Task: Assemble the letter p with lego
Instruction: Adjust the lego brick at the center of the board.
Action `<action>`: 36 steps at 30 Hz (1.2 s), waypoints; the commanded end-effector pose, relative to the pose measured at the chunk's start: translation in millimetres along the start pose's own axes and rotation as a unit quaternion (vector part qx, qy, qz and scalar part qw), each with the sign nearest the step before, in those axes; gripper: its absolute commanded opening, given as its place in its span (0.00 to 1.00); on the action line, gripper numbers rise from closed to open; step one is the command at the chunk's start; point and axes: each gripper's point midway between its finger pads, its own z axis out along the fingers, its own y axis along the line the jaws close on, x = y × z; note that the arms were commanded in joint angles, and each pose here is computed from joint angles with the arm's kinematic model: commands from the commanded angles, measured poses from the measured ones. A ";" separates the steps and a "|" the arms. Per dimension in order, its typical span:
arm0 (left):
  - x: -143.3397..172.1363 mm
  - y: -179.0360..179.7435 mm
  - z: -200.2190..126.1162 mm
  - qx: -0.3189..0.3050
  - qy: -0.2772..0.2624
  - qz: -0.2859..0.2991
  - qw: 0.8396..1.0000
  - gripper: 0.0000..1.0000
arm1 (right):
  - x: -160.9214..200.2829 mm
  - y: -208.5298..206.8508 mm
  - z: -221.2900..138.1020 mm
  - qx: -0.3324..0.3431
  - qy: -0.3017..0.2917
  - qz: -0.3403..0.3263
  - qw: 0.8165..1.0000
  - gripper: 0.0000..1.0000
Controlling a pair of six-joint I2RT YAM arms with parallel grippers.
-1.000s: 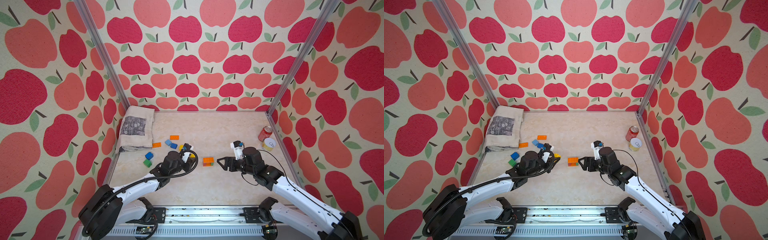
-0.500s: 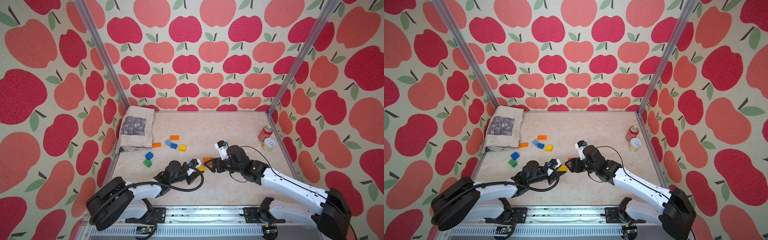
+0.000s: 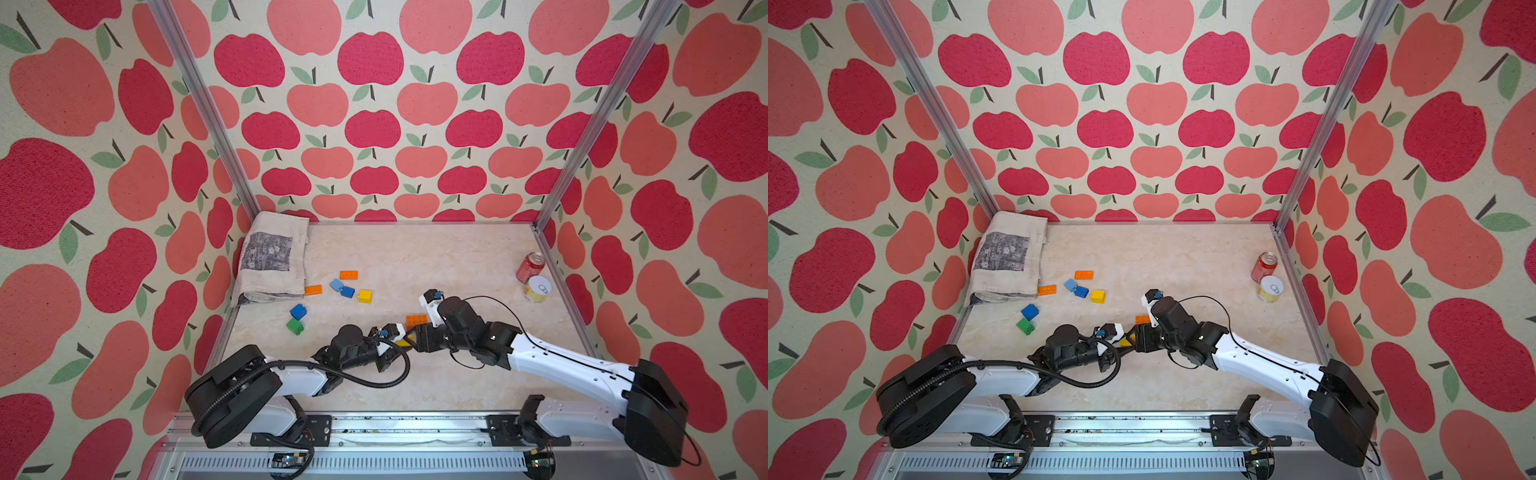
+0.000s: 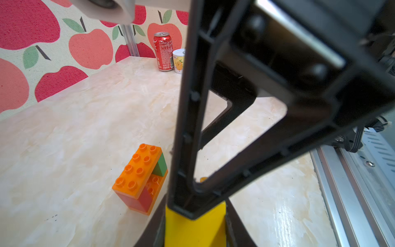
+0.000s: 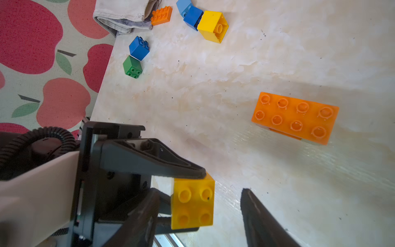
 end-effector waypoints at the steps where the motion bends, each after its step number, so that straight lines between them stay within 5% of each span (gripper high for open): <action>1: -9.5 -8.9 0.6 0.016 -0.024 0.023 0.999 0.16 | -1.6 4.1 0.0 0.005 0.001 0.001 1.000 0.60; 18: -12.9 4.5 -5.2 -0.031 -0.020 0.043 0.998 0.22 | 7.0 18.2 8.6 -0.017 0.010 -0.007 1.000 0.28; 23: -10.5 5.0 -8.6 -0.035 -0.021 0.044 0.998 0.22 | 4.9 23.8 12.6 -0.024 0.017 -0.013 0.999 0.28; 29: -10.5 3.1 -16.7 -0.032 -0.033 0.048 0.998 0.23 | 15.3 36.8 16.6 -0.066 0.047 -0.014 0.997 0.44; 36: -10.5 2.6 -21.0 -0.030 -0.034 0.051 0.998 0.24 | 19.9 32.1 22.9 -0.058 0.057 -0.010 0.997 0.44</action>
